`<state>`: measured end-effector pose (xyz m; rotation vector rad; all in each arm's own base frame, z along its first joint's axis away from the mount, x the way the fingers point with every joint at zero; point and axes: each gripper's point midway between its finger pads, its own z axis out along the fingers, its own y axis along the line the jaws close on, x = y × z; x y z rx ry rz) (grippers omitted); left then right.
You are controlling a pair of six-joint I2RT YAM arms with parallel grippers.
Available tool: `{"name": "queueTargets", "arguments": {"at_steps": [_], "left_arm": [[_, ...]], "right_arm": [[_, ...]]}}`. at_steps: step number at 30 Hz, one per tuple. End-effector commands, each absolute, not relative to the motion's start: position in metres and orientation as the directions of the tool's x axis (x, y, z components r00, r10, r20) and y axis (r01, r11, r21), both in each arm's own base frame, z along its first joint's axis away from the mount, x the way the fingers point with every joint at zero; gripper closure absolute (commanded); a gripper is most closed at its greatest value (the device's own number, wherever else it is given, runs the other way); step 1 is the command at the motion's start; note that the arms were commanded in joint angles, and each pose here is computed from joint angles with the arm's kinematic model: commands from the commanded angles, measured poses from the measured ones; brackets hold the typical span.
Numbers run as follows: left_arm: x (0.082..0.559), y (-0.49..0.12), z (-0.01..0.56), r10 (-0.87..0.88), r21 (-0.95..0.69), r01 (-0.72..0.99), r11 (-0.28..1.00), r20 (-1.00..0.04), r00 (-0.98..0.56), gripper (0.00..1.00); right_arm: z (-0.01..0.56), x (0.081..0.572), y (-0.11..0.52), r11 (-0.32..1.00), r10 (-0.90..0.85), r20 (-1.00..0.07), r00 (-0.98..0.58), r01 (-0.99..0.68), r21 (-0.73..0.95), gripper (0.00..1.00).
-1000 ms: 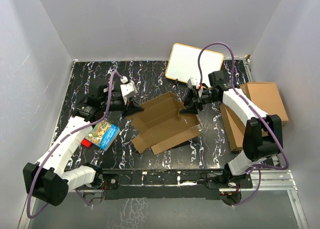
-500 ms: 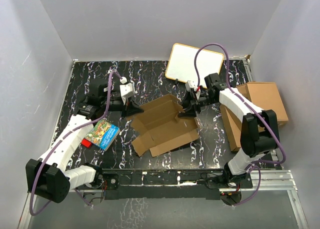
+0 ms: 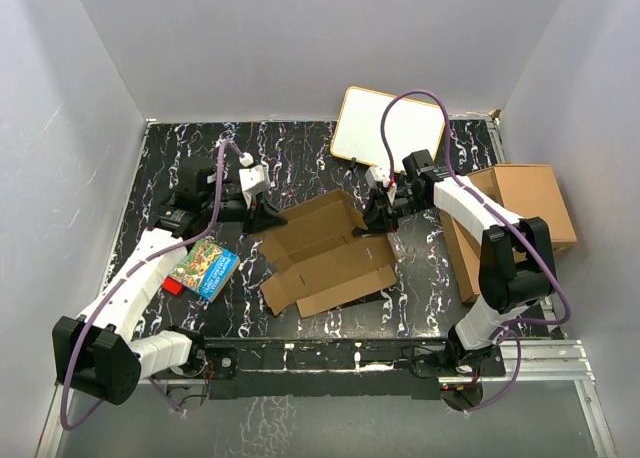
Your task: Fold the paper box
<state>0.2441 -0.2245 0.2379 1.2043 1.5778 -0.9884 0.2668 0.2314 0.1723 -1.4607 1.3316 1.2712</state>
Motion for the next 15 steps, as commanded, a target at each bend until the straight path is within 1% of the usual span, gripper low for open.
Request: {"name": "queueTargets", "arguments": {"at_steps": [1, 4, 7, 12, 15], "left_arm": [[0.241, -0.225, 0.242, 0.248, -0.081, 0.976, 0.204, -0.96, -0.132, 0.84], [0.239, -0.225, 0.243, 0.244, -0.109, 0.973, 0.201, -0.957, -0.158, 0.73], [0.24, -0.226, 0.246, 0.246, -0.128, 0.972, 0.196, -0.953, -0.175, 0.68], [0.244, -0.229, 0.241, 0.265, -0.183, 0.965, 0.187, -0.937, -0.229, 0.66], [0.248, -0.229, 0.236, 0.276, -0.198, 0.96, 0.199, -0.928, -0.249, 0.68]], "right_arm": [[0.183, 0.27, 0.234, -0.175, -0.184, -0.983, 0.026, -0.984, 0.007, 0.92], [0.18, 0.267, 0.233, -0.18, -0.187, -0.982, 0.025, -0.984, 0.009, 0.92], [0.179, 0.267, 0.233, -0.186, -0.187, -0.982, 0.02, -0.982, 0.015, 0.92], [0.177, 0.265, 0.233, -0.195, -0.185, -0.983, 0.012, -0.98, 0.025, 0.92], [0.177, 0.265, 0.233, -0.197, -0.185, -0.983, 0.013, -0.98, 0.025, 0.92]]}}
